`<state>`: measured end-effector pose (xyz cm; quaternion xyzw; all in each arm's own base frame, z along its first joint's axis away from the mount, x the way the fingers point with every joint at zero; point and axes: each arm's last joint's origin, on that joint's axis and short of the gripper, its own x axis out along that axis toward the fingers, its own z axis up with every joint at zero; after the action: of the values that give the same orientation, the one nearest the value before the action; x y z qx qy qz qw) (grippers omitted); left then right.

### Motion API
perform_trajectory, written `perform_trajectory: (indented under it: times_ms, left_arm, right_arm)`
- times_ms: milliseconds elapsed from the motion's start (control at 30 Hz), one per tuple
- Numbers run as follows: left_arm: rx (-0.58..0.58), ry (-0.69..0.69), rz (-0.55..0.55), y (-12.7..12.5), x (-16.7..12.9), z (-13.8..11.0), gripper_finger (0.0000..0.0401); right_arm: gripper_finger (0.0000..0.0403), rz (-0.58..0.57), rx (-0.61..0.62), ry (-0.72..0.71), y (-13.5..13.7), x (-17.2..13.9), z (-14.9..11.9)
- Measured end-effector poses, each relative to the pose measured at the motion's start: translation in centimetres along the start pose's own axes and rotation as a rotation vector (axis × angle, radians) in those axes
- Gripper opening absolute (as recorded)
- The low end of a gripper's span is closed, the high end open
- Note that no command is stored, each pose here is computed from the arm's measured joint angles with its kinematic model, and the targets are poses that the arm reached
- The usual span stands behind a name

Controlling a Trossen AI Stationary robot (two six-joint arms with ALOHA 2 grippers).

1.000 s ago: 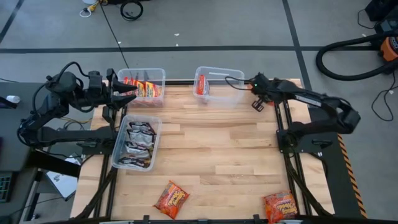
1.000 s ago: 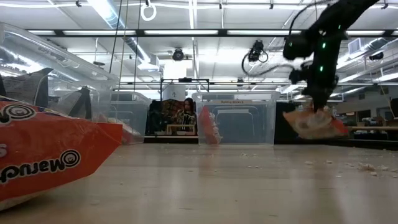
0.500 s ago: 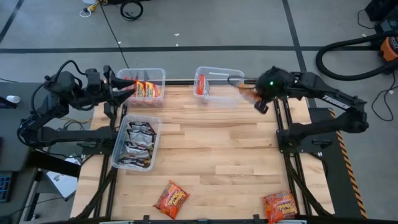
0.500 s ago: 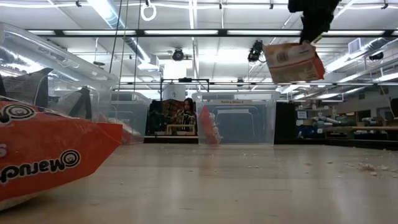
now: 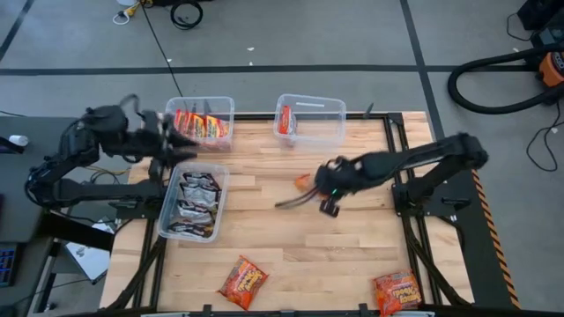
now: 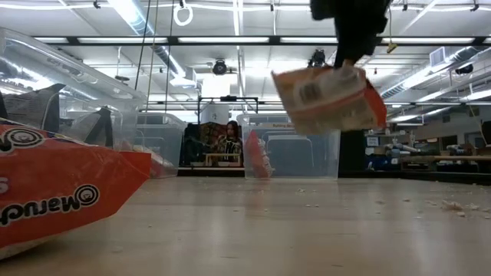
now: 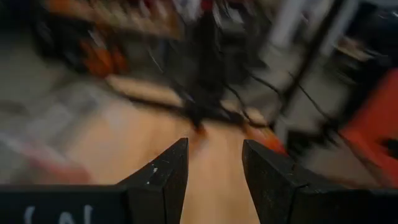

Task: Sort Maruchan noodles
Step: Put the top right orange noodle pack into the top right transparent bin

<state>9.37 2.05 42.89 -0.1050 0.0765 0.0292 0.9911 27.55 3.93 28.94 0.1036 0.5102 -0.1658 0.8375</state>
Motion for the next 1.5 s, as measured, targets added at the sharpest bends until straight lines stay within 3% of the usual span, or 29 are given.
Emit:
perform_trajectory:
  times_ms: [200,367,500,667,767,900,1067,1300,1500]
  left_arm:
    - [-0.143,0.309,-0.072,-0.2,1.4,-2.5,0.0155]
    - [-0.150,0.421,-0.149,-1.5,3.4,-3.2,0.0155]
    - [-0.124,0.470,-0.160,-2.9,4.3,-3.7,0.0155]
    - [-0.135,0.509,-0.179,-4.4,4.6,-4.3,0.0155]
    - [-0.123,0.511,-0.173,-5.1,4.5,-4.5,0.0155]
    - [-0.112,0.504,-0.157,-5.7,4.5,-4.7,0.0155]
    - [-0.094,0.489,-0.147,-6.2,4.5,-4.7,0.0155]
    - [-0.104,0.478,-0.115,-6.2,4.5,-4.7,0.0155]
    - [-0.101,0.472,-0.103,-6.2,4.5,-4.7,0.0155]
  right_arm:
    - [0.0008,0.026,-0.064,0.032,4.4,5.2,-0.1]
    - [0.0019,0.127,-0.163,0.037,6.9,8.3,-0.1]
    - [0.0058,0.246,-0.175,0.081,8.0,9.0,-0.5]
    - [0.0133,0.333,-0.052,0.106,7.7,7.3,-0.2]
    - [0.0179,0.256,-0.024,0.053,6.9,7.2,0.4]
    - [0.0234,0.160,-0.044,0.032,4.9,8.9,1.5]
    - [0.0284,0.259,-0.040,0.127,2.7,12.2,2.7]
    - [0.0278,0.429,-0.042,0.294,2.8,16.2,2.0]
    - [0.0212,0.453,-0.039,0.317,3.1,17.5,1.7]
